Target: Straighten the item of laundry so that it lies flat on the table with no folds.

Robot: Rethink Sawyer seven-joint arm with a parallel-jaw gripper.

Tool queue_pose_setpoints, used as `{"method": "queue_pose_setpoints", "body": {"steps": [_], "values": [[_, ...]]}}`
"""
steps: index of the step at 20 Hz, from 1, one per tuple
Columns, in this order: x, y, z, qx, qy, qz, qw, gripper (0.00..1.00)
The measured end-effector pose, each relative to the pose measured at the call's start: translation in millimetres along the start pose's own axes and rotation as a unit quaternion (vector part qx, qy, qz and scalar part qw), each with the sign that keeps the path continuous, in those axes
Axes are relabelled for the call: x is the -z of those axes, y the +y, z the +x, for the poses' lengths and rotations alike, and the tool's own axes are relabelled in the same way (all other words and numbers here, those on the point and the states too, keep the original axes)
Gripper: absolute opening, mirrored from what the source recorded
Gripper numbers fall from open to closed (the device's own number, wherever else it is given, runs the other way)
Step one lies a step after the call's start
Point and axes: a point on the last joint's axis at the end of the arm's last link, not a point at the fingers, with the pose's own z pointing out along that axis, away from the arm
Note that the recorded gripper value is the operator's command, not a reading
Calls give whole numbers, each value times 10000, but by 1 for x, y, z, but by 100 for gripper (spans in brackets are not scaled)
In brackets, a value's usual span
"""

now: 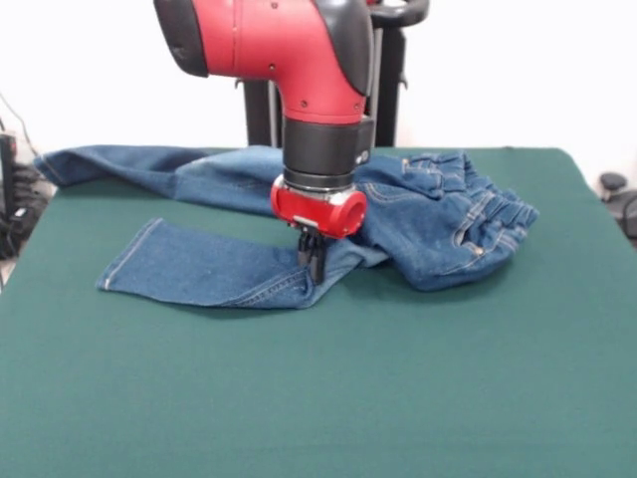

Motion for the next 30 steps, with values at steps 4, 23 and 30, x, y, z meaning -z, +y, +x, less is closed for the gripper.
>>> {"method": "queue_pose_setpoints", "body": {"steps": [4, 23, 30], "values": [[1, 0, 4, 134, -164, -51, 9998, 0], [52, -3, 8, 259, -1589, -108, 9869, 0], [65, 16, -3, -658, -2861, 119, 9559, 0]]}}
